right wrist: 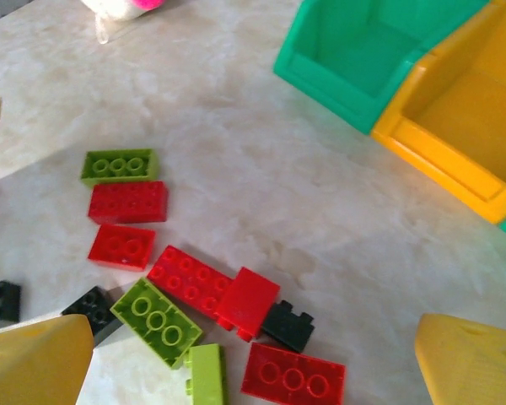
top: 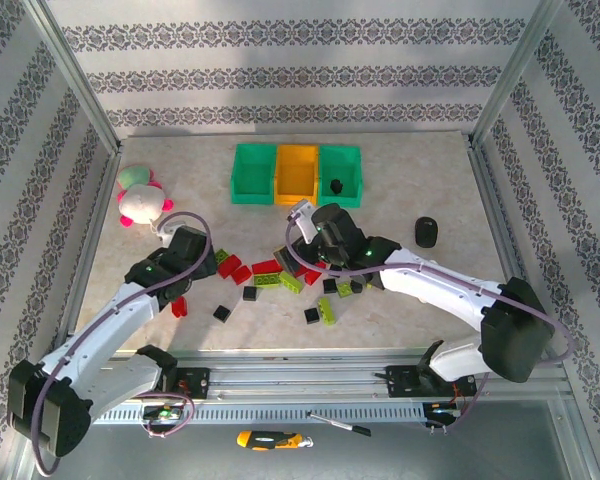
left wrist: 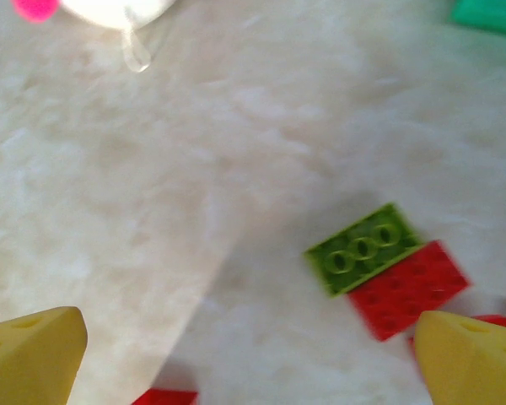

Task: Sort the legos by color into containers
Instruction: Pick up the lego from the bottom-left of the table.

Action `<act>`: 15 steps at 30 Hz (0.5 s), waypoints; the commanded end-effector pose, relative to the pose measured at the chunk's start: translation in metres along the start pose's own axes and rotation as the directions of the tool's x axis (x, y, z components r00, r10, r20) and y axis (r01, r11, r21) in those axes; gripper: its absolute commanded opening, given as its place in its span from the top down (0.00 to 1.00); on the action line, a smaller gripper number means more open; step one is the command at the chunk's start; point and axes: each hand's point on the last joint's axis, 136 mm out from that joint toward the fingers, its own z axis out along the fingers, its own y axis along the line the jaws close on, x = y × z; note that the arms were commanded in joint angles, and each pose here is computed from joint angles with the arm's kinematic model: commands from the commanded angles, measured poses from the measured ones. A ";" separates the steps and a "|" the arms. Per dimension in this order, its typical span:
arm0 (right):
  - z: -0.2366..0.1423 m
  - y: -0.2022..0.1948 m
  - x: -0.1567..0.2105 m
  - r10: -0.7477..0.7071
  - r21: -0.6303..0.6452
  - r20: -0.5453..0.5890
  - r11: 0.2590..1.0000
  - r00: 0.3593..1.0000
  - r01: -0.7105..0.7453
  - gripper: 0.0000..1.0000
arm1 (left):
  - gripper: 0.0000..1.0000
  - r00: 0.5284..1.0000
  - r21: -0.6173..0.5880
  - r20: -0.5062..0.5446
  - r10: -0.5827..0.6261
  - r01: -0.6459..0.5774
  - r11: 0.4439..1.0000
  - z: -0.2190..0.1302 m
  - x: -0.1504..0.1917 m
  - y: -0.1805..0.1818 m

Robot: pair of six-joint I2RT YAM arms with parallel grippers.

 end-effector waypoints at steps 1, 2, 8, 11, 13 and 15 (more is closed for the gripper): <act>0.001 0.023 -0.015 -0.067 -0.080 0.036 0.994 0.997 0.070 0.03 | 0.01 0.986 -0.067 -0.165 -0.020 0.009 0.998 0.009 0.040 0.026; 0.001 0.028 -0.018 -0.079 -0.094 0.042 0.992 0.996 0.082 0.03 | 0.01 0.981 -0.070 -0.187 -0.042 0.030 0.997 0.012 0.044 0.028; 0.005 0.045 -0.025 -0.111 -0.137 0.045 0.984 0.993 0.116 0.02 | 0.03 0.945 -0.045 -0.305 -0.118 0.109 0.993 0.030 0.072 0.026; 0.005 0.046 -0.024 -0.112 -0.138 0.042 0.983 0.993 0.117 0.02 | 0.05 0.921 -0.055 -0.365 -0.138 0.126 0.990 0.035 0.085 0.023; 0.005 0.045 -0.023 -0.113 -0.131 0.038 0.984 0.993 0.117 0.02 | 0.08 0.907 -0.074 -0.394 -0.152 0.134 0.988 0.039 0.094 0.025; 0.004 0.042 -0.023 -0.110 -0.117 0.036 0.987 0.993 0.114 0.02 | 0.15 0.897 -0.092 -0.406 -0.172 0.148 0.985 0.041 0.101 0.027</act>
